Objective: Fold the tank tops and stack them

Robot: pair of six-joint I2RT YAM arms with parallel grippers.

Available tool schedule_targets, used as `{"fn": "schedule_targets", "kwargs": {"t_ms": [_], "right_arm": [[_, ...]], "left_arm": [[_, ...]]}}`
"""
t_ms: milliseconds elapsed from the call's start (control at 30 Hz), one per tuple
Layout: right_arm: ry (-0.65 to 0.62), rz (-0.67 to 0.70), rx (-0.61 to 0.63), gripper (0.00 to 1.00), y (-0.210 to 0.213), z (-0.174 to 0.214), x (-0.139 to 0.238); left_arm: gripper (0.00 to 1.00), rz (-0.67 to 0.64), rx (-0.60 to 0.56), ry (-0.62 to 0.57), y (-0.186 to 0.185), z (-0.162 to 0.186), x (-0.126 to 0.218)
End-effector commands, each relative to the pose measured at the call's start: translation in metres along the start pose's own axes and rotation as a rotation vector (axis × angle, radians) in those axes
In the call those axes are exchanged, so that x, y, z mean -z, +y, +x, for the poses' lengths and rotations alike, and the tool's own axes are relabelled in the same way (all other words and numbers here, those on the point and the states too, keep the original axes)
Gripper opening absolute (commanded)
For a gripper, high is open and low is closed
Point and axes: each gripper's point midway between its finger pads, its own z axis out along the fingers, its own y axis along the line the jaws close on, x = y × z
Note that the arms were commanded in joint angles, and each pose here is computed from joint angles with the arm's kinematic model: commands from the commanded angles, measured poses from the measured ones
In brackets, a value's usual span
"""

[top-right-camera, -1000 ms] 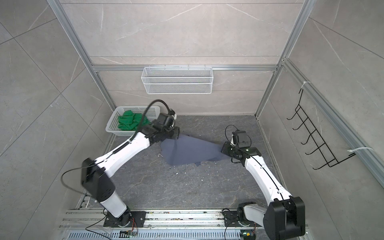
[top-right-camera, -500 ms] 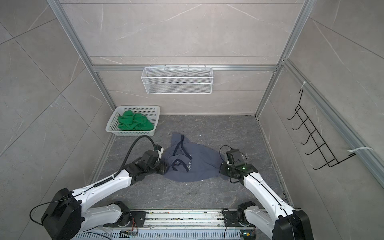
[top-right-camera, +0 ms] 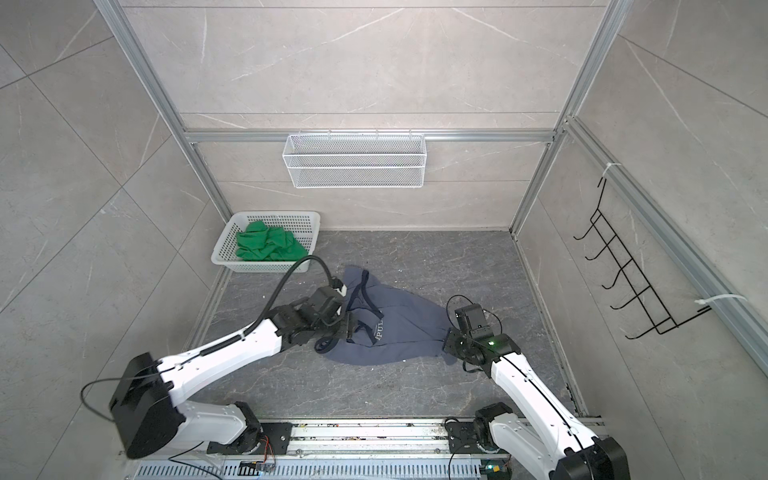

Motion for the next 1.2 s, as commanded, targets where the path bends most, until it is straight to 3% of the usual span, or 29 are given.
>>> {"fn": "schedule_targets", "kwargs": {"t_ms": [0, 200, 333, 433, 533, 667, 767, 900, 1067, 1167], "right_arm": [[-0.013, 0.009, -0.022, 0.54, -0.002, -0.001, 0.002], [-0.004, -0.007, -0.017, 0.54, 0.001, 0.0, 0.0], [-0.005, -0.008, -0.01, 0.54, 0.002, -0.001, 0.0], [-0.008, -0.004, -0.005, 0.54, 0.001, -0.001, 0.001], [-0.013, 0.009, 0.001, 0.55, -0.001, -0.002, 0.0], [-0.014, 0.029, 0.007, 0.55, -0.003, -0.004, -0.003], [-0.012, 0.039, 0.009, 0.56, -0.003, -0.005, -0.006], [-0.005, 0.039, 0.011, 0.56, 0.0, -0.008, -0.01], [-0.009, 0.027, 0.011, 0.56, 0.003, -0.011, -0.009], [-0.011, 0.027, 0.011, 0.56, 0.002, -0.01, -0.008]], "left_arm": [[0.62, -0.231, -0.148, 0.128, 0.019, 0.014, -0.014], [0.75, -0.541, -0.234, 0.186, 0.046, -0.001, -0.036], [0.65, -0.656, -0.225, 0.19, 0.065, -0.009, -0.042], [0.49, -0.682, -0.159, 0.221, 0.091, -0.005, -0.044], [0.2, -0.687, -0.045, 0.171, 0.12, -0.005, -0.029], [0.01, -0.513, 0.213, 0.023, 0.154, -0.003, -0.002], [0.0, -0.35, 0.43, -0.092, 0.178, 0.004, 0.017], [0.08, -0.354, 0.549, -0.189, 0.206, 0.015, 0.045], [0.16, -0.419, 0.671, -0.082, 0.235, 0.048, 0.043], [0.19, -0.461, 0.74, -0.082, 0.253, 0.061, 0.051]]}}
